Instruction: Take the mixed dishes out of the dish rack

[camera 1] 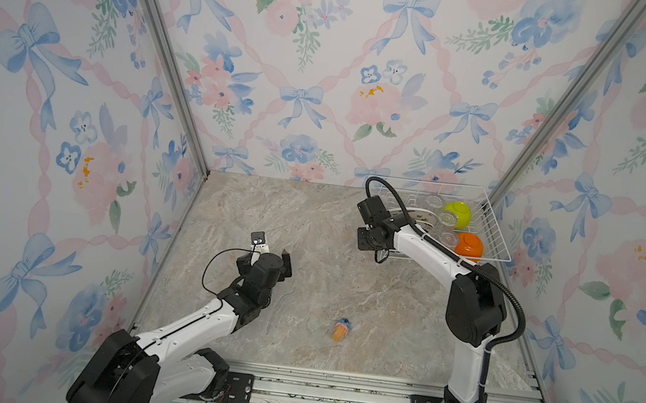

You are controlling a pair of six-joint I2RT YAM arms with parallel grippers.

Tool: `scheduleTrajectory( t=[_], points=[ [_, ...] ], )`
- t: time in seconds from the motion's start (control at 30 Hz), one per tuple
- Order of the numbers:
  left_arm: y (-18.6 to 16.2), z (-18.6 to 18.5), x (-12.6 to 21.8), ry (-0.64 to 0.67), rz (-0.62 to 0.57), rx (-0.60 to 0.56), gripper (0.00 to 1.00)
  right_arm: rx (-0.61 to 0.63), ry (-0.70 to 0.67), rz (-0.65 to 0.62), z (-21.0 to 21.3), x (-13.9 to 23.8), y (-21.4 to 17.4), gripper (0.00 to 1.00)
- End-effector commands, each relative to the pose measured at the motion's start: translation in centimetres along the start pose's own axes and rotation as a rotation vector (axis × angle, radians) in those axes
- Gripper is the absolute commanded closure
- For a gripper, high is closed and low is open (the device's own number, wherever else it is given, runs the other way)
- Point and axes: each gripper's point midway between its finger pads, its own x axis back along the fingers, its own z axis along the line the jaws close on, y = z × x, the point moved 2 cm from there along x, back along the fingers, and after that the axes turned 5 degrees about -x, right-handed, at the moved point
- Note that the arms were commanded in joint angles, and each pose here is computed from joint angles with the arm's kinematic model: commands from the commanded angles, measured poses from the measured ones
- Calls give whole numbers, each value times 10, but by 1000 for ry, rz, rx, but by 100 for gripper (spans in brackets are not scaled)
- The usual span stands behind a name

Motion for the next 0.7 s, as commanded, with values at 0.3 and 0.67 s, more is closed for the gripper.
scheduleTrajectory(
  t=[0.3, 0.67],
  points=[
    [1, 49, 21, 197, -71, 158, 2, -37, 299, 41, 145, 52, -64, 94],
    [-2, 48, 22, 171, -80, 180, 2, -28, 488, 7, 192, 103, -52, 68]
  ],
)
